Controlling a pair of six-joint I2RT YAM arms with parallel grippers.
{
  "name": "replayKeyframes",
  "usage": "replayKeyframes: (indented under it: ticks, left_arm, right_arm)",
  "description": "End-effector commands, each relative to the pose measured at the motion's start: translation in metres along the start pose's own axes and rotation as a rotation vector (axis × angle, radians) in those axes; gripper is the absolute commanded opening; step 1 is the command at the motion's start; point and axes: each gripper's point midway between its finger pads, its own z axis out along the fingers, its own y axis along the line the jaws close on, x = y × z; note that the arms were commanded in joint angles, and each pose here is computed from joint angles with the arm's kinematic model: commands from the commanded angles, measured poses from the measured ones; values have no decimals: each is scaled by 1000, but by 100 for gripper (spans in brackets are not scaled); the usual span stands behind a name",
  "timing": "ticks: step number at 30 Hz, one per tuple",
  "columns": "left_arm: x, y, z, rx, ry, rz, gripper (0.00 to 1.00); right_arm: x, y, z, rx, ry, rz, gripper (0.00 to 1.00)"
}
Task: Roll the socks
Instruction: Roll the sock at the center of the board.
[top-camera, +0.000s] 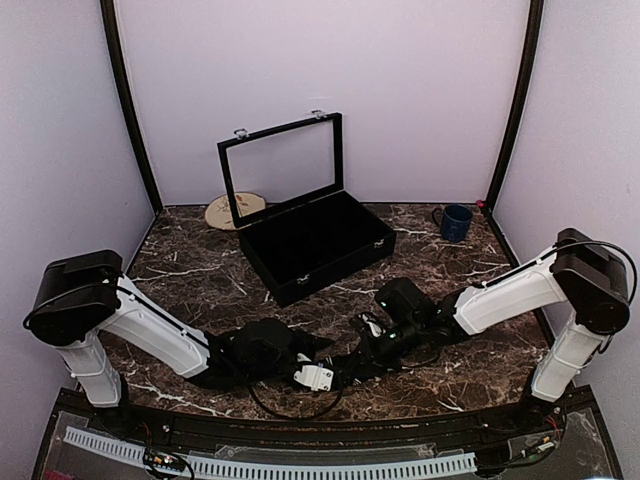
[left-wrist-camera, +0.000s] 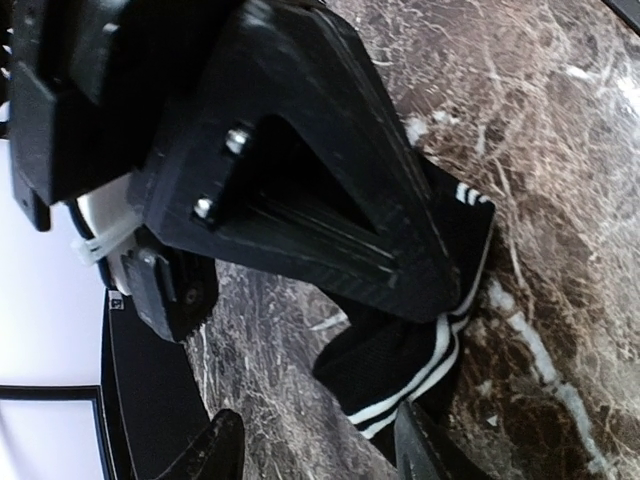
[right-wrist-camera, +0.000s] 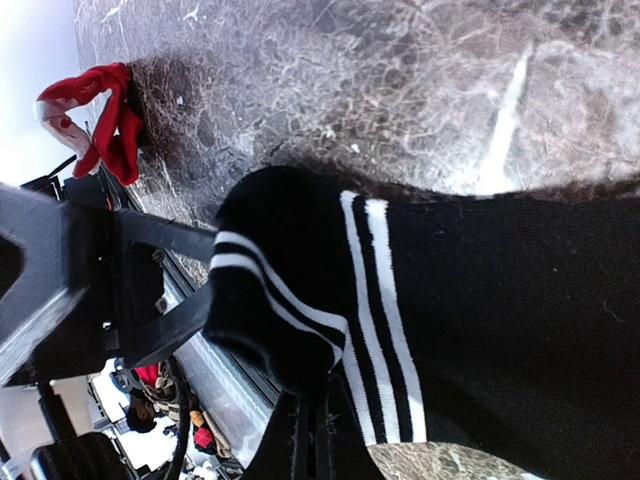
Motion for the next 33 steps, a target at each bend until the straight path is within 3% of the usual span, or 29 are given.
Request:
replayKeyframes:
  ticks: [1, 5, 14, 28, 33]
  left_arm:
    - [-1, -11, -1, 60, 5, -8, 54]
    - [-2, -25, -10, 138, -14, -25, 58]
    - [-1, -19, -1, 104, 4, 15, 62]
    - [-9, -17, 11, 106, -19, 33, 61]
    - [-10, -20, 16, 125, -16, 35, 57]
  right_arm:
    - [0, -2, -3, -8, 7, 10, 0]
    - [-1, -2, -4, -11, 6, 11, 0]
    - [-1, -1, -3, -14, 25, 4, 0]
    - [3, 2, -2, -26, 55, 2, 0]
    - [4, 3, -2, -31, 61, 0, 0]
